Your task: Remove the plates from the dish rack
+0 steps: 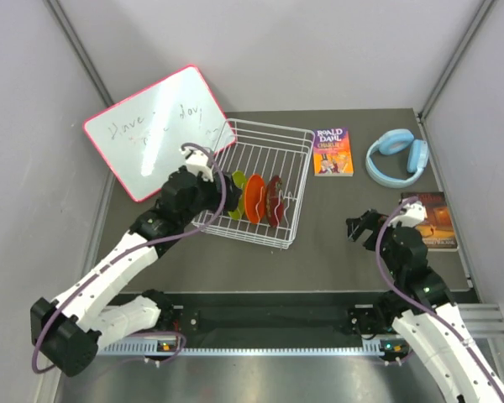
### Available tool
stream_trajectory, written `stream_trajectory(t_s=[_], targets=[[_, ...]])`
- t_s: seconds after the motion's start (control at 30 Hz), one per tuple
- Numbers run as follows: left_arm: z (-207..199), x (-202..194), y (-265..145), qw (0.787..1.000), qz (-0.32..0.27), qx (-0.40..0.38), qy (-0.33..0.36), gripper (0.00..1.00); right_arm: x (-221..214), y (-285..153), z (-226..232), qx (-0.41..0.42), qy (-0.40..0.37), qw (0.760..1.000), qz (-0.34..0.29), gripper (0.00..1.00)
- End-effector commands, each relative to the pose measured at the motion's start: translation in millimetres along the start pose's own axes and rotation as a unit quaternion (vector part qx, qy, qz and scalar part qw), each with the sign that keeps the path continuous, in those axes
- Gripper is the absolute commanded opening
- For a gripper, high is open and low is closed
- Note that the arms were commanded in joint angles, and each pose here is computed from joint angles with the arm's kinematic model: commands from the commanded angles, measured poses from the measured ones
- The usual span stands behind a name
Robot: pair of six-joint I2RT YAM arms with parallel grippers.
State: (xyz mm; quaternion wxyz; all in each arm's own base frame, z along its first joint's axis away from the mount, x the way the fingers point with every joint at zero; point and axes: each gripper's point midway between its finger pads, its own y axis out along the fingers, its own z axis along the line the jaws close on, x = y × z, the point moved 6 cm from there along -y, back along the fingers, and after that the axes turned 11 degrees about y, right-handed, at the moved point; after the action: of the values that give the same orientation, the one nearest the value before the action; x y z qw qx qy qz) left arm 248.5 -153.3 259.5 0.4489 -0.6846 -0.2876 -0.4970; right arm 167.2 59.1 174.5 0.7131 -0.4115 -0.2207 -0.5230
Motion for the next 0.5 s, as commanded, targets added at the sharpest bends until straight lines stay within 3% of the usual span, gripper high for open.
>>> stream_trajectory(t_s=[0.0,0.17,0.37,0.47], targets=[[-14.0,17.2,4.0,0.997,-0.033,0.038,0.054,0.99,7.7,-5.0,3.7,0.026,0.022,0.998,-0.044,1.0],[-30.9,11.7,17.8,0.997,-0.027,0.006,0.067,0.99,8.1,-4.5,5.6,0.036,0.013,0.998,-0.045,1.0],[-50.5,22.3,21.8,0.994,-0.061,-0.049,0.075,0.99,7.5,0.9,4.4,0.02,0.006,0.999,-0.038,1.0],[-57.3,22.2,32.0,0.994,-0.051,-0.05,0.084,0.94,7.2,1.5,3.8,0.017,0.006,0.999,-0.037,1.0]])
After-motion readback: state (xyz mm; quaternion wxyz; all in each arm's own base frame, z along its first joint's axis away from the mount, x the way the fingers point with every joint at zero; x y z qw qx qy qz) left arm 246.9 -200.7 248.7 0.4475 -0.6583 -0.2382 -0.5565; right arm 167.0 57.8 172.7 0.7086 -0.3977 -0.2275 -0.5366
